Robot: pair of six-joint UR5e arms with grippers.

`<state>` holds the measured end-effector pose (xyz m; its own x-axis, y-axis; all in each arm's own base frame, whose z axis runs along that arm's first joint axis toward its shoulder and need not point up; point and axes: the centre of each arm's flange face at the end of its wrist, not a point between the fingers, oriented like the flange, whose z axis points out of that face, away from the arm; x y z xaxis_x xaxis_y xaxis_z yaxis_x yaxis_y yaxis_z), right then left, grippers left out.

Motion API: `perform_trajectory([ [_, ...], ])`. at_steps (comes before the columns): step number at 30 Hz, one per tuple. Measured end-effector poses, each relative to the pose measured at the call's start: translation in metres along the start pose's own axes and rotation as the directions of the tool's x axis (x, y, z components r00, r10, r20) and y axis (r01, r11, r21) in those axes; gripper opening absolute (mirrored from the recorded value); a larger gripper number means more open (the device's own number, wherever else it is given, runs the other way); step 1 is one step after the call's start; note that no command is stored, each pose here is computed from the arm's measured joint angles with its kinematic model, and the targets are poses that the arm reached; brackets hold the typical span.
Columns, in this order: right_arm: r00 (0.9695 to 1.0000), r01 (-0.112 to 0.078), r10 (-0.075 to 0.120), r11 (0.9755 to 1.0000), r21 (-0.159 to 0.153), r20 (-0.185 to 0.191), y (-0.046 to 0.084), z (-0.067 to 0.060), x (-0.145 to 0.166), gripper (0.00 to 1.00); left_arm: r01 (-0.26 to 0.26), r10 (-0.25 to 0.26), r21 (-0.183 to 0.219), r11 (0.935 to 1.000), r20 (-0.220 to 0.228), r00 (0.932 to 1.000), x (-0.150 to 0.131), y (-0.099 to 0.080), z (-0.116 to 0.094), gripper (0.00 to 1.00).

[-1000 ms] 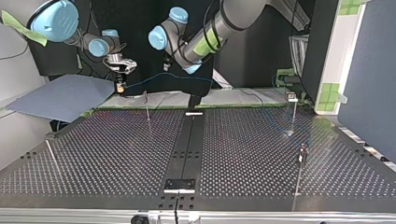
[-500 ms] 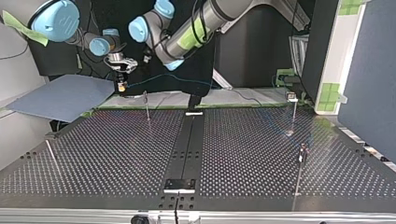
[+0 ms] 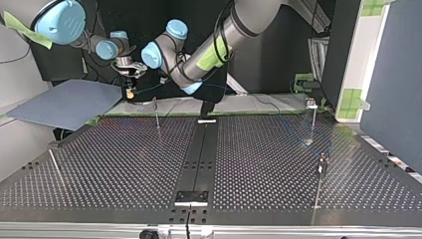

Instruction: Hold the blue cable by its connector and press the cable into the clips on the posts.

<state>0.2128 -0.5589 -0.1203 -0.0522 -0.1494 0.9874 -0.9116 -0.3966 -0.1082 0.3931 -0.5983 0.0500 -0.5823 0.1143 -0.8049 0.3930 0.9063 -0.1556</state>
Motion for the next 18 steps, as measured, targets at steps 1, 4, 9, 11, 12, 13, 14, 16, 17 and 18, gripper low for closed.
perform_trajectory([
  [1,1.0000,-0.001,0.001,1.0000,0.000,-0.001,0.000,0.000,0.000,0.00,0.011,-0.011,-0.015,0.9998,-0.003,0.9999,-0.001,0.005,0.004,1.00],
  [4,1.0000,-0.003,0.003,1.0000,0.002,-0.001,-0.001,0.000,0.000,0.00,0.043,-0.043,-0.064,0.9971,-0.012,0.9990,-0.002,0.021,0.017,1.00],
  [9,1.0000,-0.005,0.005,1.0000,0.005,-0.005,-0.002,0.001,0.000,0.00,0.063,-0.067,-0.123,0.9904,-0.032,0.9972,0.004,0.035,0.032,1.00],
  [11,0.9999,-0.007,0.007,1.0000,0.006,-0.008,-0.002,0.001,0.001,0.00,0.061,-0.068,-0.137,0.9887,-0.042,0.9968,0.007,0.038,0.037,1.00],
  [12,0.9999,-0.008,0.009,0.9999,0.008,-0.012,-0.002,0.001,0.001,0.00,0.059,-0.067,-0.144,0.9878,-0.049,0.9966,0.008,0.040,0.040,1.00],
  [13,0.9999,-0.010,0.010,0.9999,0.008,-0.014,-0.003,0.002,0.001,0.00,0.057,-0.066,-0.149,0.9872,-0.056,0.9963,0.010,0.042,0.043,1.00],
  [14,0.9998,-0.011,0.011,0.9999,0.009,-0.016,-0.003,0.002,0.001,0.00,0.054,-0.065,-0.153,0.9867,-0.063,0.9959,0.012,0.043,0.045,1.00],
  [16,0.9997,-0.015,0.015,0.9998,0.011,-0.020,-0.003,0.002,0.002,0.00,0.050,-0.063,-0.162,0.9855,-0.078,0.9950,0.016,0.046,0.051,1.00],
  [17,0.9996,-0.017,0.017,0.9998,0.012,-0.022,-0.004,0.003,0.002,0.00,0.048,-0.063,-0.166,0.9850,-0.084,0.9945,0.018,0.047,0.053,1.00],
  [18,0.9995,-0.020,0.020,0.9997,0.012,-0.024,-0.004,0.003,0.002,0.00,0.046,-0.062,-0.169,0.9846,-0.091,0.9939,0.019,0.047,0.055,1.00],
])
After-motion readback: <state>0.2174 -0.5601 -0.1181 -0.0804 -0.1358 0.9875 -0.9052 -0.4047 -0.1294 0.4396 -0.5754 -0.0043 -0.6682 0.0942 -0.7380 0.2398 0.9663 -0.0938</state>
